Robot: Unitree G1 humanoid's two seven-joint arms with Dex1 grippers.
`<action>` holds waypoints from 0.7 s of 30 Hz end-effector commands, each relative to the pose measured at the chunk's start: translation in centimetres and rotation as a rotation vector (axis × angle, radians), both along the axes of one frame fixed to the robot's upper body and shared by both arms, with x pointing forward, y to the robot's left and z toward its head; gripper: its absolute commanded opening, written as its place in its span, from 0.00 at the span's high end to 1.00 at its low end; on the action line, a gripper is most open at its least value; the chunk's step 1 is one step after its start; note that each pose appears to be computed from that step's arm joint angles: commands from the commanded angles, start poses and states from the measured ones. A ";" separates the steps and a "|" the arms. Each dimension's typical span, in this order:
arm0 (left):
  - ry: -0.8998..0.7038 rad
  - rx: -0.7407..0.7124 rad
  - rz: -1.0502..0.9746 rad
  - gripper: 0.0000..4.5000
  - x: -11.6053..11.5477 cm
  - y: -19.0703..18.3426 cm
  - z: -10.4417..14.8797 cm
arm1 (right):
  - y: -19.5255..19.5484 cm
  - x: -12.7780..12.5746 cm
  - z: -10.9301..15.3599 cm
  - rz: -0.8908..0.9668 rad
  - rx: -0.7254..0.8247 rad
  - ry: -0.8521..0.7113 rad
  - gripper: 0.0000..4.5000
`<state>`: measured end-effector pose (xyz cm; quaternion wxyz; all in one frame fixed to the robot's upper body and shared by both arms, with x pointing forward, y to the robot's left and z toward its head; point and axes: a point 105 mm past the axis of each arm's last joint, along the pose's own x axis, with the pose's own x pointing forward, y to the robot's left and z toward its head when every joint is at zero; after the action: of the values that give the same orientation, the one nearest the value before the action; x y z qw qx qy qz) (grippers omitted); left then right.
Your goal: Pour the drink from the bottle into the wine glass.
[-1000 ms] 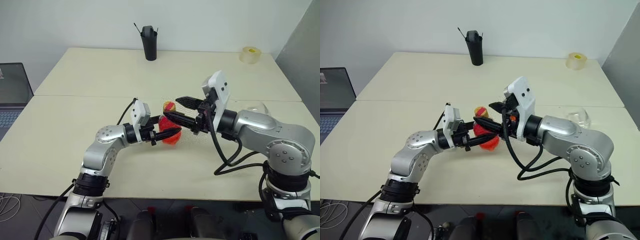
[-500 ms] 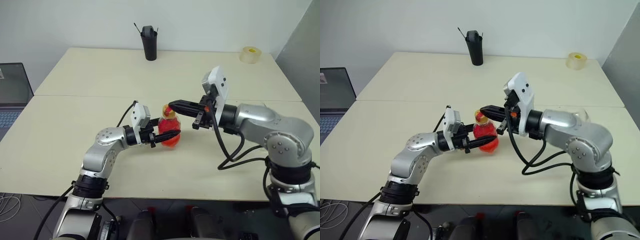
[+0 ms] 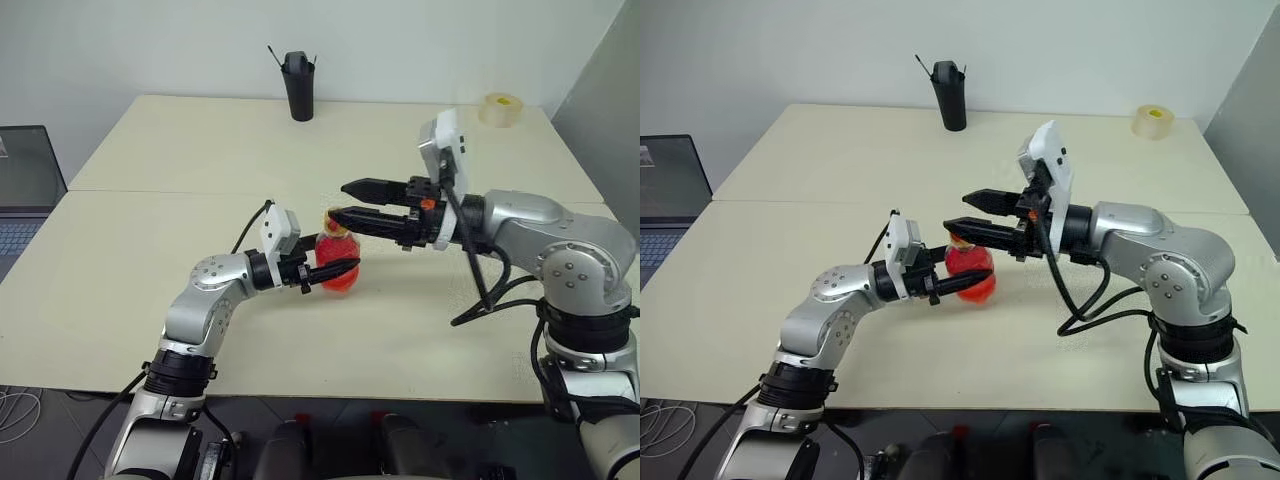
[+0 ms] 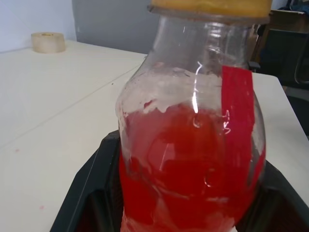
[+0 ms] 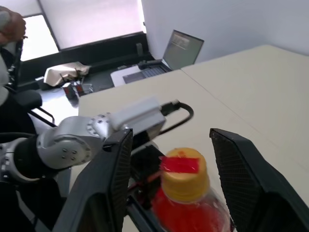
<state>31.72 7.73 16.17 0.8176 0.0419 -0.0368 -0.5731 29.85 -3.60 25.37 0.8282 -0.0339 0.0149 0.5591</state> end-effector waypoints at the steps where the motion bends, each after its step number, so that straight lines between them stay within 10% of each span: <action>1: -0.092 -0.014 -0.008 0.48 -0.3 -0.2 2.0 | 0.1 0.3 0.8 -0.021 0.016 -0.048 0.41; 21: -0.089 -0.015 0.000 0.49 -0.2 -0.3 1.9 | 0.7 -0.3 -0.3 0.000 -0.027 -0.036 0.41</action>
<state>31.91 7.81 16.17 0.8232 0.0443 -0.0365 -0.5649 29.67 -3.02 24.30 0.8269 -0.0457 0.0278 0.5598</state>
